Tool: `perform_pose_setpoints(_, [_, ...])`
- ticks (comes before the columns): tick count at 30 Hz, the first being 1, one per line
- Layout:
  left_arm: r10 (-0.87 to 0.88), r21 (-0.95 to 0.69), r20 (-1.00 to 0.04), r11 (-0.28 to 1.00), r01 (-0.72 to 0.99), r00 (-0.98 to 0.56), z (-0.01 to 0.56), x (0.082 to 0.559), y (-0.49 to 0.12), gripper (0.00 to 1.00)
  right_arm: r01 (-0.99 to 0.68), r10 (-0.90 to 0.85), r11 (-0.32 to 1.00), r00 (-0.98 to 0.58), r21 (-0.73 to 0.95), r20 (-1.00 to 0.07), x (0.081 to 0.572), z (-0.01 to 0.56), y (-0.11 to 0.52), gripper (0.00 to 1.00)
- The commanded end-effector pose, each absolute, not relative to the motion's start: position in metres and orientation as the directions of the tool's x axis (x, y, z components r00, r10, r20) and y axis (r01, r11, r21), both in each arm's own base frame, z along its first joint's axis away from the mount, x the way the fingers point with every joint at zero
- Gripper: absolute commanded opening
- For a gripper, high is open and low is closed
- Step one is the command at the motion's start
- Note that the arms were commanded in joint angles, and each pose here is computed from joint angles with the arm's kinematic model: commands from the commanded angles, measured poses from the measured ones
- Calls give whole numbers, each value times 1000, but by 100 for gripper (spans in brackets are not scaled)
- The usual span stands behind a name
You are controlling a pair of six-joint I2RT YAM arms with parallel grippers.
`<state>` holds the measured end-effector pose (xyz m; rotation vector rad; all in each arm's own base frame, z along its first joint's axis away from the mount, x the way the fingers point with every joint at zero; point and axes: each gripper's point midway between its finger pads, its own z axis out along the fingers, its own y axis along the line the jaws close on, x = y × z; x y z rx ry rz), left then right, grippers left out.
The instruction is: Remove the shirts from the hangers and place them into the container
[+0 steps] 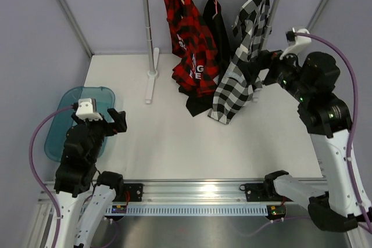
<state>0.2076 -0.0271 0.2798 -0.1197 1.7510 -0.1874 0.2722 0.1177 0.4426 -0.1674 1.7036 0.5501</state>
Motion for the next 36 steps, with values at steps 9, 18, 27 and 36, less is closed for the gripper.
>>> perform_pose_setpoints(9, [-227,-231,-967,973,25,-111,266,218,-29,99,-502,-9,864,-68,26,-998,370,487,202,96])
perform_pose_setpoints(18, [-237,-241,-964,970,22,-117,263,217,-29,99,-543,-64,839,-34,-35,-997,436,475,251,90])
perform_pose_setpoints(27, [-244,-252,-962,966,57,-124,263,216,-35,99,-535,-86,844,-67,-37,-994,477,448,275,81])
perform_pose_setpoints(36, [-247,-255,-962,965,64,-120,263,214,-36,99,-533,-92,845,-68,-42,-993,491,443,282,54])
